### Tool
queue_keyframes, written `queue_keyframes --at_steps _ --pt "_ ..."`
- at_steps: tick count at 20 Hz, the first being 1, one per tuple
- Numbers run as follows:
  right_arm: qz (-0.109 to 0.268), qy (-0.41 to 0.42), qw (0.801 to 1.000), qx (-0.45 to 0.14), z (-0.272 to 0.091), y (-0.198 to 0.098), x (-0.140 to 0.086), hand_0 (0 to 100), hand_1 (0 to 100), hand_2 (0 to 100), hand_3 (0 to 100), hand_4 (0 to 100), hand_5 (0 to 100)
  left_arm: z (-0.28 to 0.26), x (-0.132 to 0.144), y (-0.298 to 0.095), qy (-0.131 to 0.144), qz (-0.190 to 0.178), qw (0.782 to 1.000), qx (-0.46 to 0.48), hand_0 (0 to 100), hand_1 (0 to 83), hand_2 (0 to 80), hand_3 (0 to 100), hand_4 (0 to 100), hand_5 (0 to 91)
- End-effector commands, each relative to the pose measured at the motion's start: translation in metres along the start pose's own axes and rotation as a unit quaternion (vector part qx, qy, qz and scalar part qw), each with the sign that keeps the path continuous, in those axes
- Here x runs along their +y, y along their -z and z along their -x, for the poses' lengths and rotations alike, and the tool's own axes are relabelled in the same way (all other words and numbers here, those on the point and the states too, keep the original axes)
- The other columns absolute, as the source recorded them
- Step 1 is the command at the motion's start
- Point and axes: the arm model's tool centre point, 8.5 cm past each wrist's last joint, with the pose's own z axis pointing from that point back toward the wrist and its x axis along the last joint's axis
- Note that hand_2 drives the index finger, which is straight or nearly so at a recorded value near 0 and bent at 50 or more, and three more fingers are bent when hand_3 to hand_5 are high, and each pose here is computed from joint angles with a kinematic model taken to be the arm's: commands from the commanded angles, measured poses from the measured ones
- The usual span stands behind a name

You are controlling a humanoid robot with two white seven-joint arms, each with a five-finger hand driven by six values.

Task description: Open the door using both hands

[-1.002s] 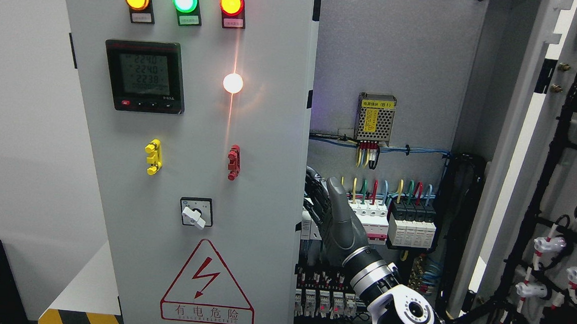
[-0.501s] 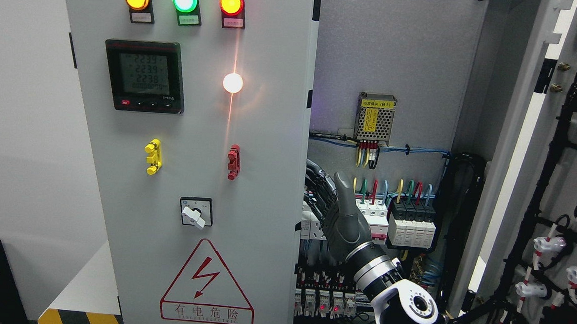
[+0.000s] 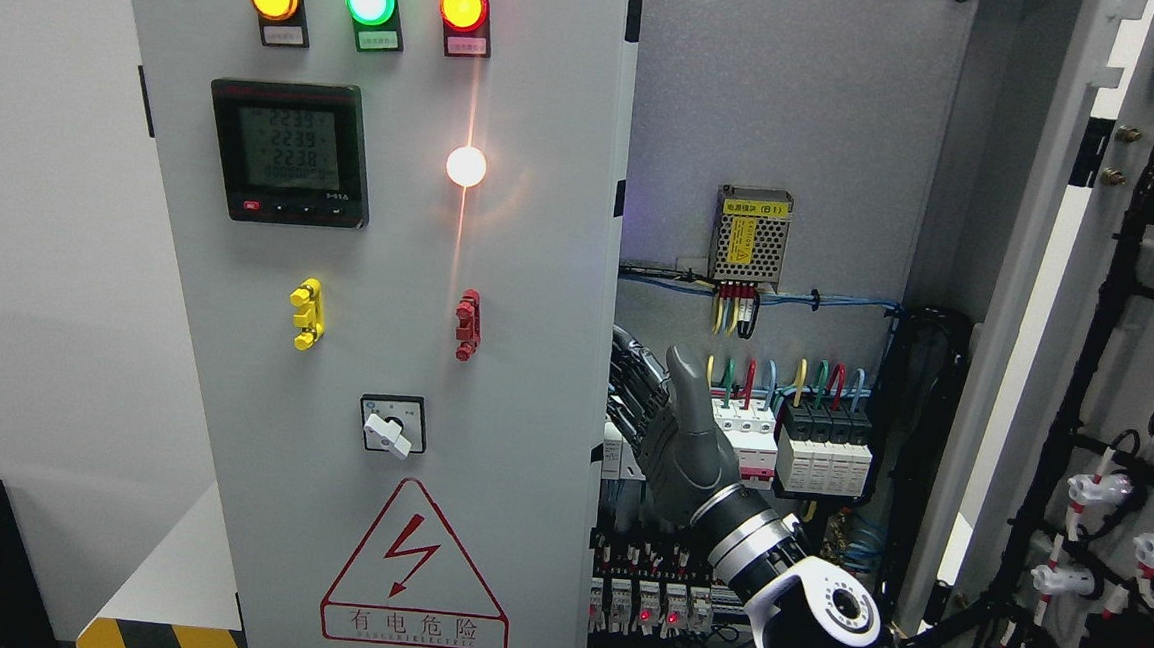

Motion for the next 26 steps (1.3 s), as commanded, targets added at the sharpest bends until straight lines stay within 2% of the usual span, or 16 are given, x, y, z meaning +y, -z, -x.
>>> queue_keyframes --at_steps 1,3,6,10,17,21,26 --pt "0.006 0.010 1.000 0.003 0.0038 0.0026 -0.0042 0 0 0 0 0 0 0.0054 -0.0162 0.0033 -0.001 0.013 1.000 0.004 0 0.0 0.0 0 0 0.0" --pt "0.004 0.011 1.000 0.003 0.0042 0.0018 -0.0050 0 0 0 0 0 0 0.0054 -0.0162 0.0033 -0.001 0.013 1.000 0.004 0 0.0 0.0 0 0 0.0" --pt "-0.026 0.012 1.000 0.003 0.0039 0.0012 -0.0011 0 0 0 0 0 0 0.0054 -0.0160 0.0033 0.000 0.012 1.000 0.004 0 0.0 0.0 0 0 0.0" --pt "-0.018 0.014 1.000 0.001 0.0022 -0.0003 -0.0087 0 0 0 0 0 0 0.0054 -0.0155 0.0034 0.000 0.009 1.000 0.004 0 0.0 0.0 0 0 0.0" --pt "-0.020 0.013 1.000 -0.003 -0.0007 0.0008 -0.0085 0 0 0 0 0 0 0.0056 -0.0165 0.0035 0.004 0.010 1.000 0.005 0 0.0 0.0 0 0 0.0" --pt "-0.060 0.013 0.998 -0.005 -0.0018 0.0004 -0.0006 0 0 0 0 0 0 0.0057 -0.0141 0.0037 0.006 -0.009 1.000 0.005 0 0.0 0.0 0 0 0.0" --pt "-0.071 0.015 0.997 0.003 -0.0018 0.0017 0.0009 0 0 0 0 0 0 0.0056 -0.0130 0.0035 0.004 -0.011 1.000 0.005 0 0.0 0.0 0 0 0.0"
